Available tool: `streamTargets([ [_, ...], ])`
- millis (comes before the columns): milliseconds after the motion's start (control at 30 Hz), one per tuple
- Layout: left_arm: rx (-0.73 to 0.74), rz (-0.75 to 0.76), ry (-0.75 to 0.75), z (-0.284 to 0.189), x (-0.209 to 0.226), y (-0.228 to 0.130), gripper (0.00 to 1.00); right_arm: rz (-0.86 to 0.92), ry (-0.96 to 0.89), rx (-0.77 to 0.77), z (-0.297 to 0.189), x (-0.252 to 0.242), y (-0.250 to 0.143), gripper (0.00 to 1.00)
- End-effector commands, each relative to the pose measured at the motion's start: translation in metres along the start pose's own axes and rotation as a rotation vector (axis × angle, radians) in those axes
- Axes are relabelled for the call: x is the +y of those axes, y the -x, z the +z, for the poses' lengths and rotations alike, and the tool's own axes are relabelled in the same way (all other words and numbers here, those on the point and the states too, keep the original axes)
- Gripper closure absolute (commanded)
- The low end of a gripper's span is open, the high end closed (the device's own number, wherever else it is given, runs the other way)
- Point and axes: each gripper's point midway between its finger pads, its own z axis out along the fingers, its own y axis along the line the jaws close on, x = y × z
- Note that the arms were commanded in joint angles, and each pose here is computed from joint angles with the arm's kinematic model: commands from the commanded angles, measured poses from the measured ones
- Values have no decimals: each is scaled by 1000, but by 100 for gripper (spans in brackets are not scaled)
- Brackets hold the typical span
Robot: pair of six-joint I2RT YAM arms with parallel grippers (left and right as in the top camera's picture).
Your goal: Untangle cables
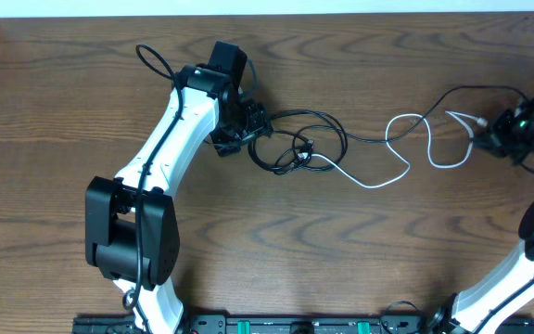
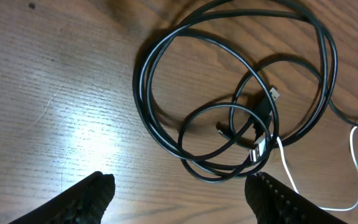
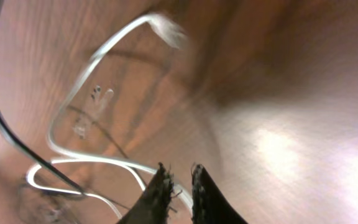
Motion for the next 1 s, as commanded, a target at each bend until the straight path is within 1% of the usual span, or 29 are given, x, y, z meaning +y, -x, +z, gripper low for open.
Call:
streamTargets([
  [0, -14, -4, 6, 0, 1, 4, 27, -203, -305, -100, -41, -16, 16, 72],
  [33, -16, -3, 5, 0, 0, 4, 27, -208, -334, -92, -43, -17, 13, 58],
  [100, -18, -1, 4, 1, -1, 4, 26, -216, -348, -76, -42, -16, 8, 15],
  [133, -18, -1, 4, 1, -1, 4, 22, -217, -349, -69, -41, -16, 7, 4],
  [167, -15, -1, 6, 1, 0, 4, 21, -218, -350, -67, -40, -16, 6, 1],
  [333, 0, -7, 18, 1, 3, 0, 21, -215, -347, -77, -40, -17, 9, 1],
  [400, 11, -10, 26, 2, 5, -3, 21, -184, -341, -50, -37, -19, 1, 1],
  [467, 29, -10, 40, 3, 7, -9, 21, -196, -257, -8, -30, -6, -9, 1],
  [600, 26, -36, 123, 6, 17, -18, 21, -409, 124, 101, -22, 57, -39, 1],
  [667, 31, -46, 134, 10, 14, -24, 21, -437, 245, 141, -22, 83, -55, 1],
  [733, 27, -34, 128, 11, 9, -26, 21, -510, 278, 155, -19, 97, -65, 1],
  [867, -10, -2, 115, 14, 0, -22, 21, -761, 324, 193, -7, 132, -97, 1],
  [967, -94, 58, 174, 11, 10, -4, 21, -891, 307, 208, 7, 156, -120, 1],
])
